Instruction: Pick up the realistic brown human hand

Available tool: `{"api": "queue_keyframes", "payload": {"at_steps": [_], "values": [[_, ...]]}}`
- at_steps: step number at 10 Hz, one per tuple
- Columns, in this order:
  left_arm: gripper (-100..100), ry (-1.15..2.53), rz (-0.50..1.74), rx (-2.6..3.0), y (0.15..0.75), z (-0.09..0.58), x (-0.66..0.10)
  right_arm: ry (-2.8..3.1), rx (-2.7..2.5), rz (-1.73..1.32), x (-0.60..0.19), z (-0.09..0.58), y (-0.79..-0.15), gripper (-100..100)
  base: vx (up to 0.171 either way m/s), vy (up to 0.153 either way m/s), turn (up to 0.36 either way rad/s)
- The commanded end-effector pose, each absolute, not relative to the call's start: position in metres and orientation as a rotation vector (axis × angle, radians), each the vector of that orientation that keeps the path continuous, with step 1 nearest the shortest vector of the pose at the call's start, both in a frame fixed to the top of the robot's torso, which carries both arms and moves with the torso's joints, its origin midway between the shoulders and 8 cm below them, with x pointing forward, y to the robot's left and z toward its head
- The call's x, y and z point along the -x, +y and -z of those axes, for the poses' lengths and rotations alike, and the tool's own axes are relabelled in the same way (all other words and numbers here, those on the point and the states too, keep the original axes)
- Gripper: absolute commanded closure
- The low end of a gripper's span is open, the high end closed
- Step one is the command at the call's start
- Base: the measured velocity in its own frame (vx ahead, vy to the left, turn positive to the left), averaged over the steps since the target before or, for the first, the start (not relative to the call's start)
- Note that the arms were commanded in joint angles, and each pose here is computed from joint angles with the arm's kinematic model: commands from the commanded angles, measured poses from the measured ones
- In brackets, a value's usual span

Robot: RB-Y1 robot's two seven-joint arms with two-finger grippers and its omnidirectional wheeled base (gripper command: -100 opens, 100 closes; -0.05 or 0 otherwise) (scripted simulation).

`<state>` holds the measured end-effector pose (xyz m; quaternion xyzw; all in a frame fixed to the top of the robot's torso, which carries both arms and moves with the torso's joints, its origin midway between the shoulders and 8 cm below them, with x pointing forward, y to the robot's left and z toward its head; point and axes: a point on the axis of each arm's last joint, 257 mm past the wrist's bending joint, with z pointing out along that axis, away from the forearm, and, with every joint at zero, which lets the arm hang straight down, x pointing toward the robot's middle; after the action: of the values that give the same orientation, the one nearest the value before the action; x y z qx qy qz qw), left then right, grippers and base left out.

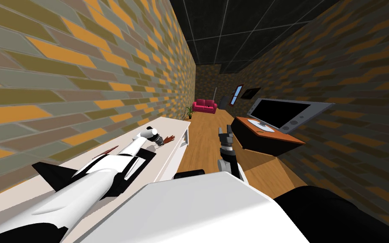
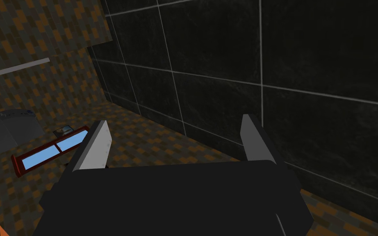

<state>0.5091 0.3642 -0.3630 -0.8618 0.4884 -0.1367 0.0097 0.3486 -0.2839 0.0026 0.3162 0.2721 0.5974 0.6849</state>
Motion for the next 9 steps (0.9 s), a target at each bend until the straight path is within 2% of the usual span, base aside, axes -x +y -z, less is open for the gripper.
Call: {"api": "queue_keyframes", "payload": {"at_steps": [1, 2, 4, 6, 9], "values": [[0, 1.525, 0.427, 2.691, 0.364, 0.363, -0.509, 0.61, -0.709, -1.339, -0.349, -0.003, -0.284, 0, 0.0, 0.0, 0.0], [100, 1.537, 0.421, 2.69, 0.37, 0.364, -0.505, 0.61, -0.709, -1.339, -0.349, -0.003, -0.284, 0, 0.024, -0.024, 0.092], [100, 1.568, 0.419, 2.679, 0.39, 0.361, -0.495, 0.61, -0.709, -1.339, -0.349, -0.003, -0.284, 0, 0.083, -0.077, 0.219], [100, 1.584, 0.419, 2.672, 0.4, 0.359, -0.489, 0.61, -0.709, -1.339, -0.349, -0.003, -0.284, 0, 0.065, -0.07, 0.051], [100, 1.634, 0.42, 2.647, 0.429, 0.352, -0.473, 0.61, -0.709, -1.339, -0.349, -0.003, -0.284, 0, 0.101, -0.141, 0.126]]}}
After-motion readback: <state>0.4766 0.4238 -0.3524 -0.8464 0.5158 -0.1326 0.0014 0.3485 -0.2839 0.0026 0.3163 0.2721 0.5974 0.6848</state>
